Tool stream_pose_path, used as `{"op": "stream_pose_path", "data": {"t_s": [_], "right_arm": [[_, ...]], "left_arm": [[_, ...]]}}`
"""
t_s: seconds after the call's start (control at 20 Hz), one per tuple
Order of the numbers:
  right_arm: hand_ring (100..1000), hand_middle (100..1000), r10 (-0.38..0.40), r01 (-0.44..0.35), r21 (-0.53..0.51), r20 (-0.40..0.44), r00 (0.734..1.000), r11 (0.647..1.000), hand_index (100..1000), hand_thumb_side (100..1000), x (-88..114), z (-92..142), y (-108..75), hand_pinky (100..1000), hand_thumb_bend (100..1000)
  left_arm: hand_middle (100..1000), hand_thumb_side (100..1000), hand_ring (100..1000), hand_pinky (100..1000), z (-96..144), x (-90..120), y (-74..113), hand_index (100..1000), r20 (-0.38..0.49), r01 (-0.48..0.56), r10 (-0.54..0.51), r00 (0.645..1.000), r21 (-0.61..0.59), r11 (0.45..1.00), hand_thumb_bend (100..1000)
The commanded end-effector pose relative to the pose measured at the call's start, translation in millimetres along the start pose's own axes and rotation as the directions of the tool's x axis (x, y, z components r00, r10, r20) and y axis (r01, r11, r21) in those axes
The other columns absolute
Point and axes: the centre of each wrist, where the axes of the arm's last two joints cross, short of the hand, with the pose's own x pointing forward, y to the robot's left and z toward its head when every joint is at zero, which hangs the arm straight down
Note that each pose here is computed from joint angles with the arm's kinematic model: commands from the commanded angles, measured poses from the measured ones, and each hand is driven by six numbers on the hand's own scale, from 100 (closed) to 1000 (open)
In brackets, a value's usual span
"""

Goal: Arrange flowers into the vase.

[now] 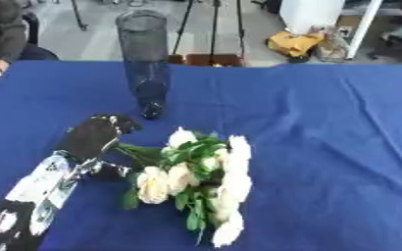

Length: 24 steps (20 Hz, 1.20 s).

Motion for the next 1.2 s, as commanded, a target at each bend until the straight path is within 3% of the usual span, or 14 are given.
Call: {"op": "stream_pose_path", "data": {"t_s": [0.05, 1.2], "right_arm": [[956, 588, 0.011, -0.011, 0.005, 0.028, 1.0, 1.0, 907, 595, 6.2, -4.3, -4.2, 827, 310], [956, 588, 0.007, -0.008, 0.006, 0.033, 0.999, 1.0, 907, 595, 6.3, -4.5, -3.6, 827, 310]], "left_arm": [[568, 199, 602, 669, -4.3, -0.9, 6.9, 787, 0.013, 0.023, -0.023, 1.0, 0.016, 1.0, 577], [546, 199, 606, 681, -14.2, 3.6, -1.2, 779, 0.046, 0.047, -0.046, 0.998, -0.026, 0.999, 576]]}}
